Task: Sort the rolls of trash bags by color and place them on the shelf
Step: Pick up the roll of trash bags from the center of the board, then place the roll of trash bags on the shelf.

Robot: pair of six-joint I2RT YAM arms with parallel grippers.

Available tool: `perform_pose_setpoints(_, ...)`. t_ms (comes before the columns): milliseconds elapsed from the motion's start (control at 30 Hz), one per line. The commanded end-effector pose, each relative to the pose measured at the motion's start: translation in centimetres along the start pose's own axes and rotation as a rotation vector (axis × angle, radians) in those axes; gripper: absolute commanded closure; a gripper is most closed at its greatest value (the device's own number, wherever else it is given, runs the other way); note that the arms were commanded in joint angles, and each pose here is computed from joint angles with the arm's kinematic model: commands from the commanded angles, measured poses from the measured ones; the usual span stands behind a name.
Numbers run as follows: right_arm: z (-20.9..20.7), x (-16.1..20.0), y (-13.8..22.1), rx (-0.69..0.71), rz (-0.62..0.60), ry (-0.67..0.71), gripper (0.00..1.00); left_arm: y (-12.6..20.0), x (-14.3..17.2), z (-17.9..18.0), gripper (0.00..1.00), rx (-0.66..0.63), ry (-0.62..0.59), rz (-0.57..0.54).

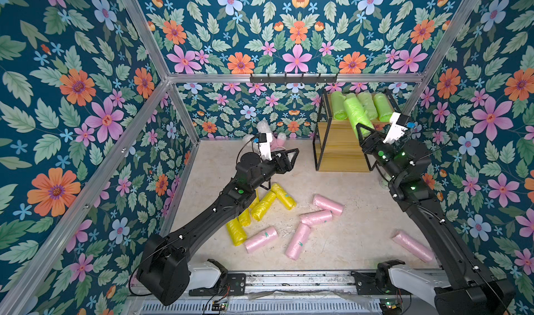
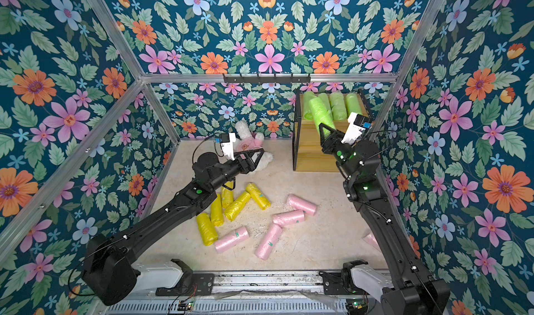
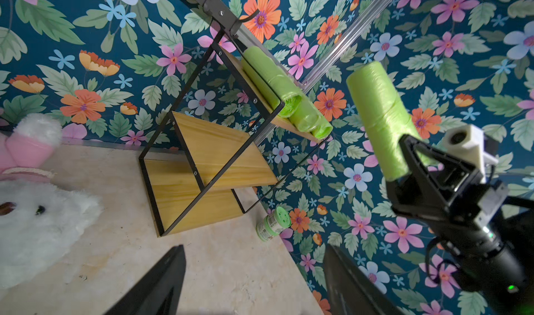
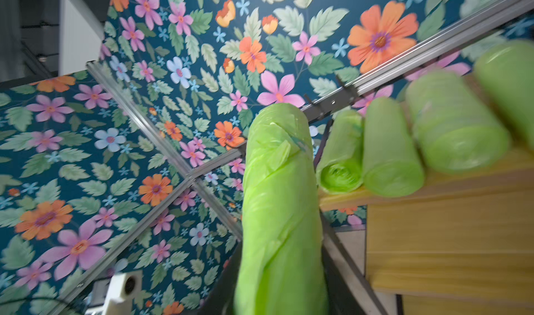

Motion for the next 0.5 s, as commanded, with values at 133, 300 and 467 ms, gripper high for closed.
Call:
perform_pose_setpoints(133, -6.3, -4.0, -0.5, 0.278, 0.027, 0.124, 0.66, -0.2, 0.7, -0.1, 0.2, 0.006, -0.049, 0.056)
perform_pose_setpoints(300, -9.7, -6.3, -1.1, 0.397, 0.03, 0.165, 0.66, -0.6, 0.9, -0.3, 0.21, 0.017, -0.054, 0.081)
perform_pose_setpoints(467, -12.6, -6.9, -2.7, 0.485, 0.073, 0.206, 0.66, -0.8, 1.1, -0.3, 0.21, 0.018, -0.053, 0.094)
Point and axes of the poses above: each gripper's point midway between its finger pads, its own y axis back along the fingers, its own z axis along the line the jaws close on, x = y × z, the point moved 3 cm from there along y, back along the fingers, and after that the axes turned 8 degrees about y, right-handed, at the moved point
